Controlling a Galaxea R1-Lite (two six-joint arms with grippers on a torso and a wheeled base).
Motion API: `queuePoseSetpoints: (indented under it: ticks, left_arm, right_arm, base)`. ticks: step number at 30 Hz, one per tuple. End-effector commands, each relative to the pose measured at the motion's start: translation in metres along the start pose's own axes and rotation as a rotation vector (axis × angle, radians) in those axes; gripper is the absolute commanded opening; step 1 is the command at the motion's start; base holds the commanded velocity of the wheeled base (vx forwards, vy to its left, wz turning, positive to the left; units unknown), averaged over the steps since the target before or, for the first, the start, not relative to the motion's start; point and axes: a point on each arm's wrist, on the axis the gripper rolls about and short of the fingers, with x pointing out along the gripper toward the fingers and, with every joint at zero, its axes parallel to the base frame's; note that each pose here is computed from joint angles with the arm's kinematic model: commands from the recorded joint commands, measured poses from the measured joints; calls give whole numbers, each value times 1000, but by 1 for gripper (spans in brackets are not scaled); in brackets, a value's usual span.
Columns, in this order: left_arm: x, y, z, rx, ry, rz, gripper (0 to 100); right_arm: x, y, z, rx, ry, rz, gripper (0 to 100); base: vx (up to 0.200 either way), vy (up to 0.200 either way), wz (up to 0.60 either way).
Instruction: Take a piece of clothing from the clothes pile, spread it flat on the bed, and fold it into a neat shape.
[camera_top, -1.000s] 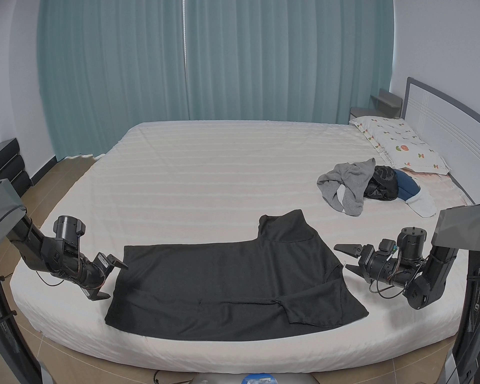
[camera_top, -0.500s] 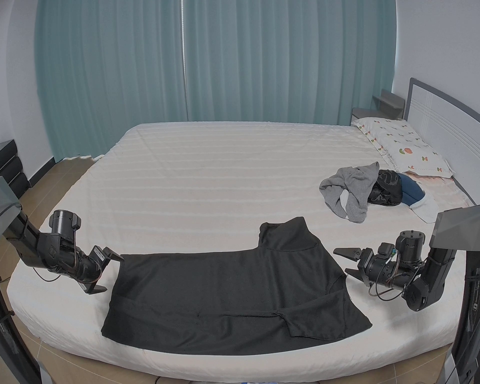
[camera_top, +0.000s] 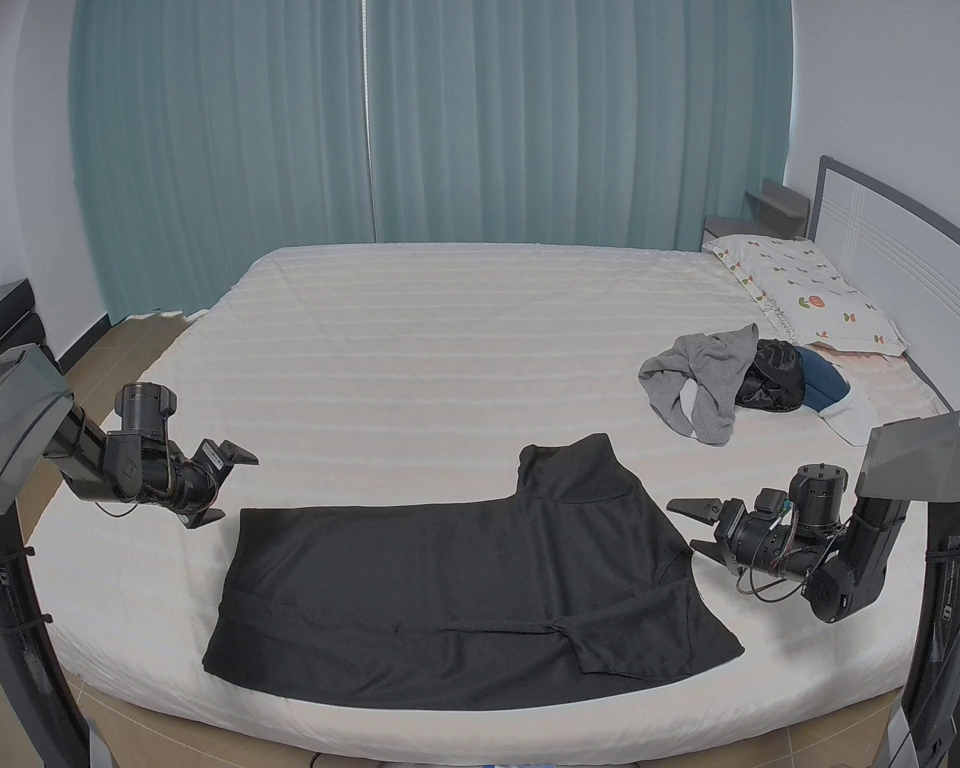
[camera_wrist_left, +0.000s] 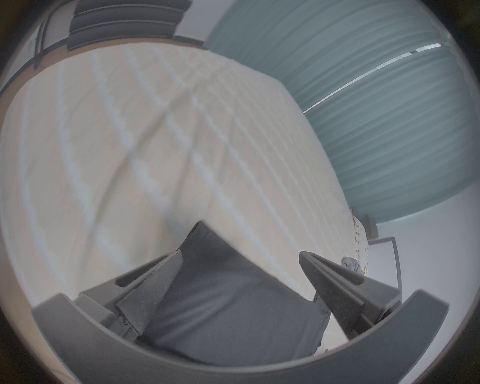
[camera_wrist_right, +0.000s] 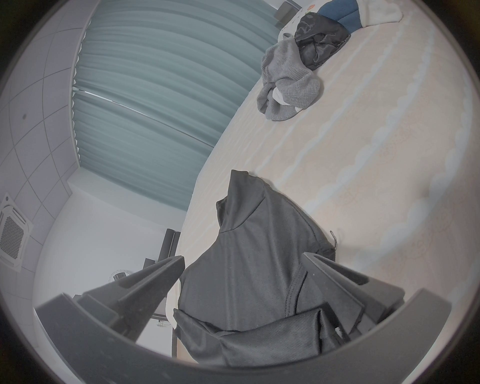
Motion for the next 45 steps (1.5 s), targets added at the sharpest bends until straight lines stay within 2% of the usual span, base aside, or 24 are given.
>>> queuePoseSetpoints:
  ticks: [1, 4, 12, 25, 32, 33, 42, 45]
  left_arm:
    - [35, 20, -6, 91, 13, 3, 100]
    - [49, 31, -11, 119, 7, -7, 100]
    - [51, 35, -13, 139, -23, -76, 100]
    - [55, 36, -13, 141, -29, -75, 100]
    - [60, 40, -17, 171, -44, -61, 100]
    - [60, 40, -17, 171, -44, -61, 0]
    - [60, 40, -16, 169, -51, -55, 0]
    - [59, 42, -14, 158, -85, -21, 0]
  right_arm:
    - [5, -7, 0, 7, 2, -10, 100]
    - [6, -14, -1, 18, 6, -23, 100]
    - [8, -21, -5, 30, 17, -40, 100]
    - [8, -21, -5, 29, 19, -40, 100]
    - [9, -21, -6, 29, 21, -41, 100]
    - [9, -21, -6, 29, 20, -42, 100]
    - [9, -20, -5, 26, 15, -39, 100]
    - [12, -13, 3, -3, -19, -18, 100]
  base:
    - [0, 0, 0]
    - [0, 0, 0]
    - [0, 0, 0]
    - [0, 0, 0]
    - [0, 0, 0]
    - [0, 0, 0]
    - [0, 0, 0]
    - [0, 0, 0]
